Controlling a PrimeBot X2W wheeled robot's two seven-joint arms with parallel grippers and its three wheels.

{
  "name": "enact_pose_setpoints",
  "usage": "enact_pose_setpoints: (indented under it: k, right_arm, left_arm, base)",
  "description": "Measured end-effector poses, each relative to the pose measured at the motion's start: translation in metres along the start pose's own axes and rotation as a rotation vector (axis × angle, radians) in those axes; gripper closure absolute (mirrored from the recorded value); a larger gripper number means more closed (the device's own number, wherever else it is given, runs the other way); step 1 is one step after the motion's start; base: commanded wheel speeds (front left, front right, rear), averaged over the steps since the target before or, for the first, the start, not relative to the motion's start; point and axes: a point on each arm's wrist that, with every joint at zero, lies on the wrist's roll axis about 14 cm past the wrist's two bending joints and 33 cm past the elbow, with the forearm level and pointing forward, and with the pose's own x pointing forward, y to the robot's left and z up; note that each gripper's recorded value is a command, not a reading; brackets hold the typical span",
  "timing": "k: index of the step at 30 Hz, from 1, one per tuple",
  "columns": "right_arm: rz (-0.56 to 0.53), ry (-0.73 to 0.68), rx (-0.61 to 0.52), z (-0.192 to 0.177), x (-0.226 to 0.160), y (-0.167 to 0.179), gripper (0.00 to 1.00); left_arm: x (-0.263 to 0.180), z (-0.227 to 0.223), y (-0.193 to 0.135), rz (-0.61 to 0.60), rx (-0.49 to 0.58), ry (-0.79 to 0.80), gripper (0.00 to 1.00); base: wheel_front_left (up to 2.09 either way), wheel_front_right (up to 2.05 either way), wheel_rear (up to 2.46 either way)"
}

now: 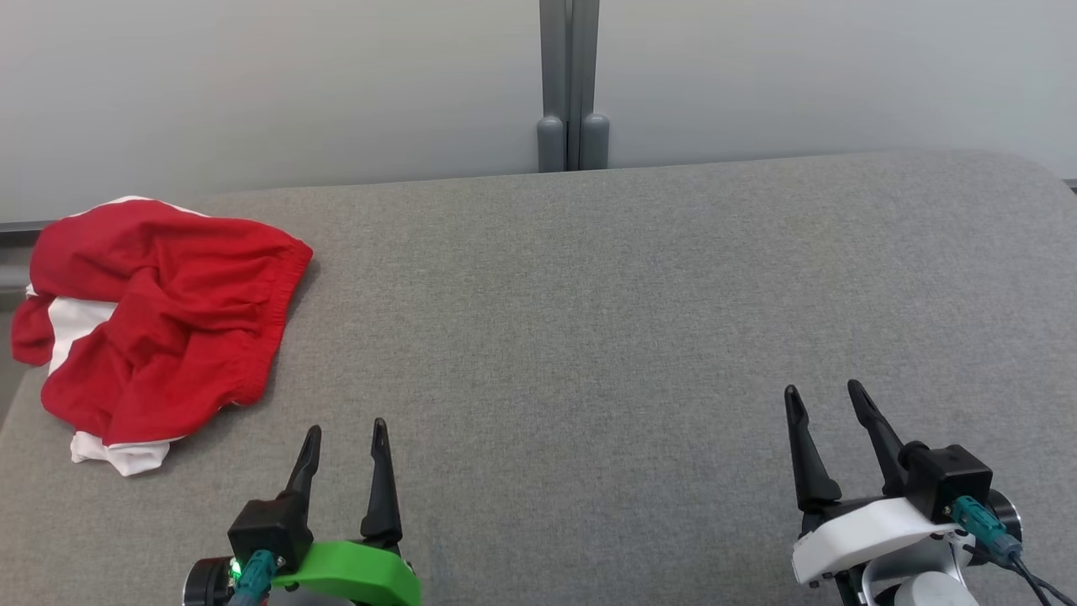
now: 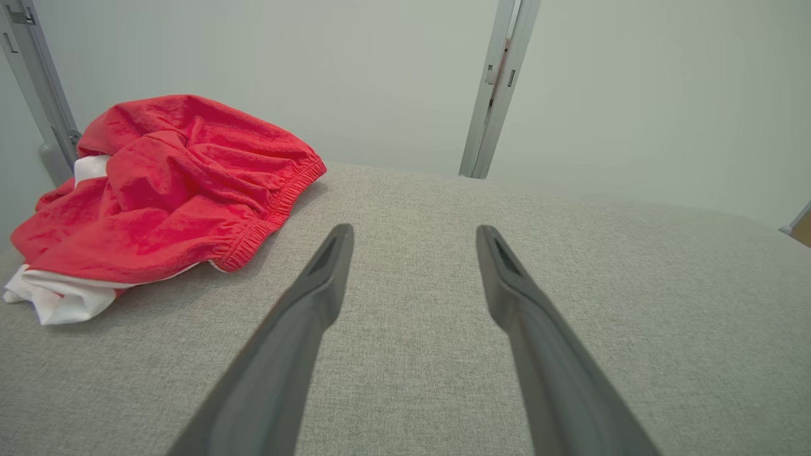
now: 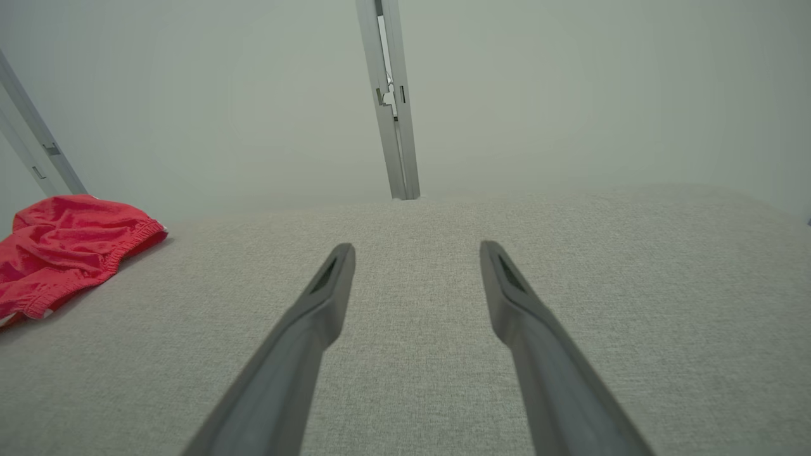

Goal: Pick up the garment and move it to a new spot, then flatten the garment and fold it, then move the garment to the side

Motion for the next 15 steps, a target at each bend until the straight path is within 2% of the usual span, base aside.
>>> enact_pose_setpoints:
  k: [15]
  right_arm:
    - [0.034, -0.008, -0.092, -0.0001, 0.0018, 0.0064, 0.0]
  left_arm:
    - [-0.0025, 0.0001, 0.0, -0.003, 0.08, -0.018, 0.0]
  base:
    - [0.0, 0.0, 0.0]
